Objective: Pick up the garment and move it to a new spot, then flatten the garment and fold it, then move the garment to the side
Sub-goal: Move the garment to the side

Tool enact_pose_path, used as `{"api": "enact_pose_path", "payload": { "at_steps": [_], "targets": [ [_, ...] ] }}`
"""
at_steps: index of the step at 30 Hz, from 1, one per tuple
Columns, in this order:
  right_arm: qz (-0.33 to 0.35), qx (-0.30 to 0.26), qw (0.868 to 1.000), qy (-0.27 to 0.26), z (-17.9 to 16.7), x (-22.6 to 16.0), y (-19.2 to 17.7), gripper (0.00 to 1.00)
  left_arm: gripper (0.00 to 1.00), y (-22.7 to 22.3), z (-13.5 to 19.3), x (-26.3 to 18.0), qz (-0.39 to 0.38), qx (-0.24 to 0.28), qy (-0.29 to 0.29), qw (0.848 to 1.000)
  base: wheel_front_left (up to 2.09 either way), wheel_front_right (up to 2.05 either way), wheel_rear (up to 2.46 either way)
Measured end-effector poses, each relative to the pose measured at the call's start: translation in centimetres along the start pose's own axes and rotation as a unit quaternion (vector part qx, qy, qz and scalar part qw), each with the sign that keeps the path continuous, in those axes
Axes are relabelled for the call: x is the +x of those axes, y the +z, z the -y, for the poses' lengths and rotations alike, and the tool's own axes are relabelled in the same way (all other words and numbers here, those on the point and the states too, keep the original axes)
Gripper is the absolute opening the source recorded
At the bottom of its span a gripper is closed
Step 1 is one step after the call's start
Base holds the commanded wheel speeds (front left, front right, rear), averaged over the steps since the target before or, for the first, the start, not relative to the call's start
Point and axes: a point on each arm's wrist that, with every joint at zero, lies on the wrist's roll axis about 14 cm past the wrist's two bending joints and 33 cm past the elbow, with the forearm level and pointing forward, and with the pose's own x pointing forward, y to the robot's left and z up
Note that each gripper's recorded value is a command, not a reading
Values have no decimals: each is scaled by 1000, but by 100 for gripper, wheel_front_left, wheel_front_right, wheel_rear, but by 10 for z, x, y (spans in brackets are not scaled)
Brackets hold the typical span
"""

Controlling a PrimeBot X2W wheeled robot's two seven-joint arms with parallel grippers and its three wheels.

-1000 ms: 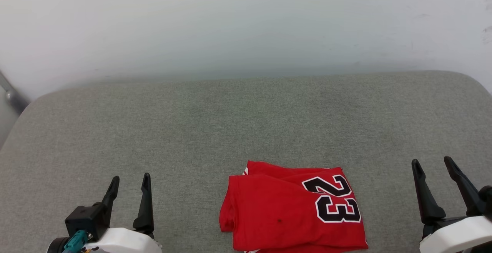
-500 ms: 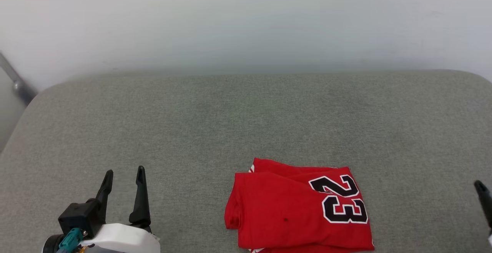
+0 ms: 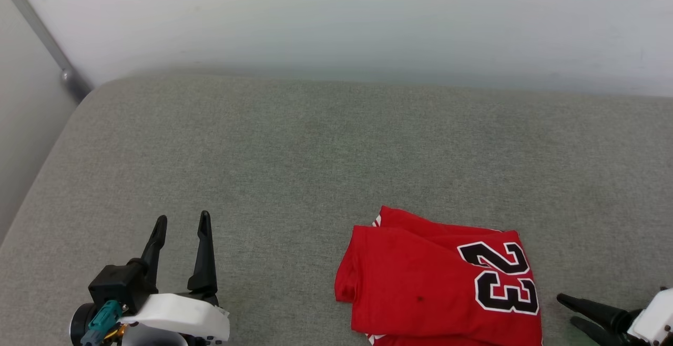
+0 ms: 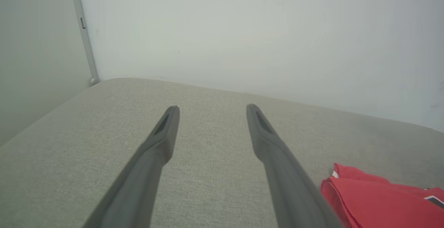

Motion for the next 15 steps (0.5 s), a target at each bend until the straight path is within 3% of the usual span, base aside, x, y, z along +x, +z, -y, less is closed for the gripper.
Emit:
{"api": "enact_pose_path", "payload": {
  "at_steps": [4, 11, 12, 14, 15],
  "targets": [
    [-47, 53, 995, 66, -27, 23, -12, 100, 100, -4, -5, 2, -5, 4, 5, 1000, 0, 0, 0],
    [-117, 116, 978, 131, -60, 61, -39, 100, 100, -5, -9, 9, -6, 11, 7, 1000, 0, 0, 0],
    [-120, 120, 976, 134, -63, 63, -42, 73, 100, -5, -10, 9, -7, 12, 9, 1000, 0, 0, 0],
    [-126, 116, 976, 137, -67, 67, -45, 0, 100, -6, -12, 9, -8, 14, 10, 1000, 0, 0, 0],
    [-127, 117, 975, 142, -71, 68, -47, 0, 100, -6, -12, 8, -9, 14, 11, 1000, 0, 0, 0]
  ]
}}
